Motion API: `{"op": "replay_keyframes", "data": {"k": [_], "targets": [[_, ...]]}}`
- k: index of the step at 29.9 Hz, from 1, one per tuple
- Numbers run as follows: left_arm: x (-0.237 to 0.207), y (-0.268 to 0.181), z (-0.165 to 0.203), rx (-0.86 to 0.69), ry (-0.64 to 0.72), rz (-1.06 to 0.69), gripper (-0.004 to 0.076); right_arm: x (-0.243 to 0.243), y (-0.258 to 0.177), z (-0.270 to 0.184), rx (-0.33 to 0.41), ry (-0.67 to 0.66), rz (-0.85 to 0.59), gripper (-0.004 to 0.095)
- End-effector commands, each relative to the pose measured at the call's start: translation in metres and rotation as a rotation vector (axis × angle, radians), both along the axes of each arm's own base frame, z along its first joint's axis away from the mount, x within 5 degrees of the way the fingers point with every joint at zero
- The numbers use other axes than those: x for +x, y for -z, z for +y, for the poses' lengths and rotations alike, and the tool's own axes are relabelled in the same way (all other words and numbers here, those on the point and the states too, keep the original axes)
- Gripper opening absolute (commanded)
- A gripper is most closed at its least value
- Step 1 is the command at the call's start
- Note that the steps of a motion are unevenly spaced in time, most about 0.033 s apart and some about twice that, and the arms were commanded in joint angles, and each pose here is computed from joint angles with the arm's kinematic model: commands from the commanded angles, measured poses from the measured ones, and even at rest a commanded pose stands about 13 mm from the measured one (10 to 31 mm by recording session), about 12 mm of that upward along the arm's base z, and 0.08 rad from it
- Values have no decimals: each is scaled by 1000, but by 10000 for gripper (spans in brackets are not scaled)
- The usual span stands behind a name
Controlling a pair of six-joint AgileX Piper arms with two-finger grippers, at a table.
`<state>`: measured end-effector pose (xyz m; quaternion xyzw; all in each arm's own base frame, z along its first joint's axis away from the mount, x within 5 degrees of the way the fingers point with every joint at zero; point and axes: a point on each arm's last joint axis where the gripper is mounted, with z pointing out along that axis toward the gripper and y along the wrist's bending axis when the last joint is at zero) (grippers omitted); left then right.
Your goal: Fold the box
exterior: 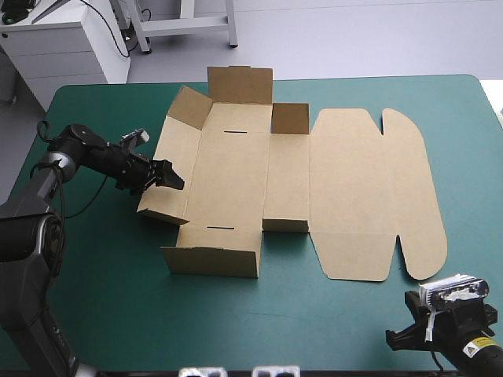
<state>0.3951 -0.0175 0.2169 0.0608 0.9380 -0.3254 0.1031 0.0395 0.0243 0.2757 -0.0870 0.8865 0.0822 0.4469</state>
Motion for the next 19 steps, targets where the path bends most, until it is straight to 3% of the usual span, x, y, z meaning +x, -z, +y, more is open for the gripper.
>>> {"op": "replay_keyframes", "data": {"k": [1,12,15,18,19], "targets": [[1,-28,-7,-40,-15,-89,475,4,-11,0,15,15,-67,-20],[7,-11,-21,-39,9,-61,300,4,-11,0,15,15,-67,-20],[9,-8,-23,-35,5,-62,193,4,-11,0,15,15,-67,-20],[11,-10,-23,-27,-3,-81,10,4,-11,0,15,15,-67,-20],[12,-12,-24,-27,0,-90,-6,4,-11,0,15,15,-67,-20]]}}
